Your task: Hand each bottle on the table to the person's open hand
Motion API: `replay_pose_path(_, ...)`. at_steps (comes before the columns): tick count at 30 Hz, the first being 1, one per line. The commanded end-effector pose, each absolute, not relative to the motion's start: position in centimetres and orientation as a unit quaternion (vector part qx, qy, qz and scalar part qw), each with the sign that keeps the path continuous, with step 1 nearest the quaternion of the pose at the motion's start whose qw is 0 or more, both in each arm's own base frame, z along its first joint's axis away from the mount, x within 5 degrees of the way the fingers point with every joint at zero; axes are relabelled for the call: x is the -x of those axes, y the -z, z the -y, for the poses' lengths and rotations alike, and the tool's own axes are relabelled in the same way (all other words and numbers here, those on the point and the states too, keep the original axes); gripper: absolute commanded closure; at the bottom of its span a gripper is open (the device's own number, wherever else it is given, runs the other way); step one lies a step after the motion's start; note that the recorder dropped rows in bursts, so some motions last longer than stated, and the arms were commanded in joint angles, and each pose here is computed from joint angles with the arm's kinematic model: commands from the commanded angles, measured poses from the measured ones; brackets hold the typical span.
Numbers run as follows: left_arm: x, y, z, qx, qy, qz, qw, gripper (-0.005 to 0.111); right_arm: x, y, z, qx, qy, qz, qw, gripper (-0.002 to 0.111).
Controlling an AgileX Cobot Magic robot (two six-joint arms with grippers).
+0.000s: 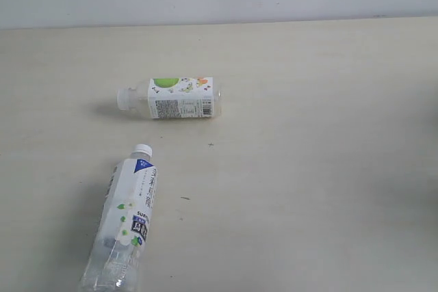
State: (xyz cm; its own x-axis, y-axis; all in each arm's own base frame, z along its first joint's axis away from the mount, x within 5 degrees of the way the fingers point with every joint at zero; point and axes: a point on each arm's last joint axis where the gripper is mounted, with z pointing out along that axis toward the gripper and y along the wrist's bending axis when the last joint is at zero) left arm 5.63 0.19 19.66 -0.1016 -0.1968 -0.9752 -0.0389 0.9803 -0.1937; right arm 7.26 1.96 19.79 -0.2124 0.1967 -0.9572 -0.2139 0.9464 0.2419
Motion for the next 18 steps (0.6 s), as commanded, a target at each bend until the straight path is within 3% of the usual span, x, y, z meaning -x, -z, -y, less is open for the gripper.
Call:
replay_pose_path(1, -5.60, -19.59, -0.15, 0.079, 0.064, -0.738, 0.667, 0.107, -6.94, -19.85, -1.87, -0.042, -0.206, -0.751, 0.626, 0.108)
replay_pose_path(18, -5.60, -19.59, -0.15, 0.079, 0.064, -0.738, 0.667, 0.107, -6.91, -19.88, -1.86, -0.041, -0.206, -0.749, 0.628, 0.108)
